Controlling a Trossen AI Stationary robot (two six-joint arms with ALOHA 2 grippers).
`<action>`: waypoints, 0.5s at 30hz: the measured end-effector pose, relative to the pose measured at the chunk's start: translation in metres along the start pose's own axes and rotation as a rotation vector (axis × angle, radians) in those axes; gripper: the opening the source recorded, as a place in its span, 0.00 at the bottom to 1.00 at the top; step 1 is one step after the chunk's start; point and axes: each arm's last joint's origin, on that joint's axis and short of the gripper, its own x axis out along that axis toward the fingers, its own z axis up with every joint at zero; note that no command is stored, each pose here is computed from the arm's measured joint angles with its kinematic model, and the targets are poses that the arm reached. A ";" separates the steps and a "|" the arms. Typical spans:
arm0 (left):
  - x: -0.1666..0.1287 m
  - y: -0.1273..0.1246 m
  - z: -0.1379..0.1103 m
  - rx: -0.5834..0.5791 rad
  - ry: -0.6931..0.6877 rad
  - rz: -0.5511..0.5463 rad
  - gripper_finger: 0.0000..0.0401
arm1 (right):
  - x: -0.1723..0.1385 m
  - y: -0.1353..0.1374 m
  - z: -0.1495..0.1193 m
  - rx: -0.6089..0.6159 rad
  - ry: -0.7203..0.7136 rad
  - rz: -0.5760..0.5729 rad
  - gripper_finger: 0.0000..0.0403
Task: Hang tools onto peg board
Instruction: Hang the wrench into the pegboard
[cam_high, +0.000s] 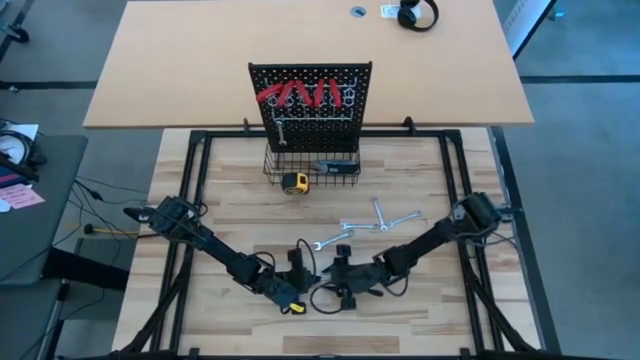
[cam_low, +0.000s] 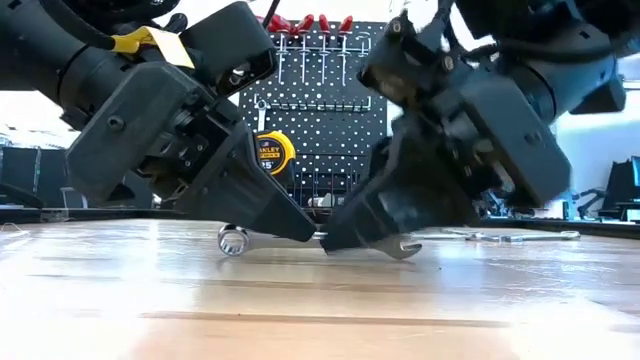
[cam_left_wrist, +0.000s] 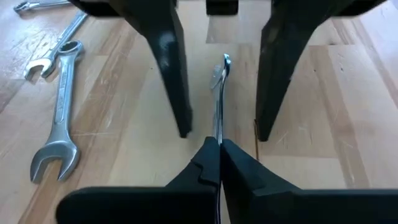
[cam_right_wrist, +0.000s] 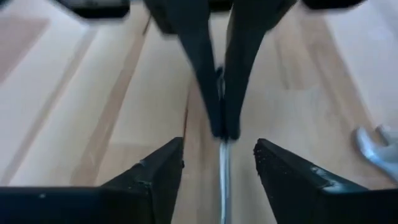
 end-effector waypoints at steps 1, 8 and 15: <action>0.000 0.000 0.000 0.000 0.000 0.000 0.00 | -0.001 0.000 0.002 0.002 -0.006 -0.006 0.54; -0.001 -0.001 0.000 0.002 -0.001 -0.004 0.00 | 0.000 -0.006 -0.004 -0.009 0.066 -0.006 0.47; -0.001 -0.002 0.002 0.004 -0.007 -0.002 0.00 | 0.001 -0.008 -0.008 -0.013 0.107 0.014 0.21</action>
